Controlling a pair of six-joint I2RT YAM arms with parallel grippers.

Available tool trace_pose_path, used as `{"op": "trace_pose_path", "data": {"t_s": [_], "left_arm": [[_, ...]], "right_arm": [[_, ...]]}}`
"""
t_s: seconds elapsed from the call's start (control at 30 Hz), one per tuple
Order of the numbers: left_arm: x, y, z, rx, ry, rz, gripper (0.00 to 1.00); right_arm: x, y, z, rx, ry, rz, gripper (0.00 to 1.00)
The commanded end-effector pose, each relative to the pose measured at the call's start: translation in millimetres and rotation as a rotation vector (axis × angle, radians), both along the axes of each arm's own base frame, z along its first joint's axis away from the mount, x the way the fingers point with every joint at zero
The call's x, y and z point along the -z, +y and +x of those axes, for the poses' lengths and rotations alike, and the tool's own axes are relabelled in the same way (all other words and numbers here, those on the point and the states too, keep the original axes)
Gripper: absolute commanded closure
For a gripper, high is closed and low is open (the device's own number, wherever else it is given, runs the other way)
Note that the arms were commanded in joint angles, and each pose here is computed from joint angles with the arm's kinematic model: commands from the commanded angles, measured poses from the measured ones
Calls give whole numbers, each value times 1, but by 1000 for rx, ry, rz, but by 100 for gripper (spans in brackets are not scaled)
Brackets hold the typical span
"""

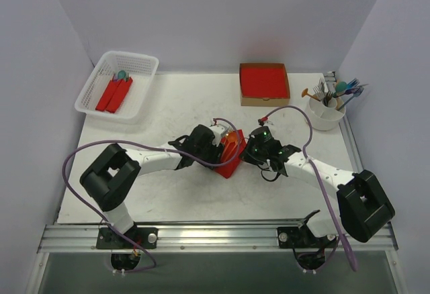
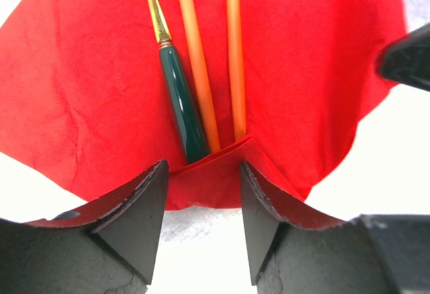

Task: Place the utensils on the paper napkin and roll it up
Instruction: Roll the napkin at the center of the board.

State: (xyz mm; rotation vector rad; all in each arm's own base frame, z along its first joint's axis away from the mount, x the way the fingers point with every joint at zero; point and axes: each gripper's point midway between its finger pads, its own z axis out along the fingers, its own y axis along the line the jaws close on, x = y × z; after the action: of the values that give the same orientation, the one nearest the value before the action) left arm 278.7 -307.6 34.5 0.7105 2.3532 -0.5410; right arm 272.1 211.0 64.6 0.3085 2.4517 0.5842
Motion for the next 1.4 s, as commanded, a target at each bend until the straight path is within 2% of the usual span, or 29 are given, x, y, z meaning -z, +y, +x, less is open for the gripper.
{"op": "trace_pose_path", "data": {"t_s": [0.0, 0.27, 1.03, 1.07, 1.1, 1.13, 1.37], "left_arm": [[-29, -14, 5, 39, -68, -97, 45], [-31, -13, 6, 45, -67, -115, 44], [-23, -1, 6, 62, -100, -55, 40], [-22, -1, 6, 59, -103, -54, 40], [-23, -2, 8, 55, -107, -56, 40], [-25, -3, 9, 55, -111, -58, 40], [-29, -10, 12, 53, -116, -80, 40]], "right_arm": [[5, -5, 2, 1, -7, -14, 100], [15, -14, -3, 16, 10, -25, 100], [20, -13, -4, -12, 19, -3, 100], [20, -13, -4, -18, 21, -4, 88], [19, -13, -4, -19, 18, -2, 82], [19, -13, -5, -22, 20, -6, 72], [-16, -6, -5, -123, -102, 19, 68]]}}
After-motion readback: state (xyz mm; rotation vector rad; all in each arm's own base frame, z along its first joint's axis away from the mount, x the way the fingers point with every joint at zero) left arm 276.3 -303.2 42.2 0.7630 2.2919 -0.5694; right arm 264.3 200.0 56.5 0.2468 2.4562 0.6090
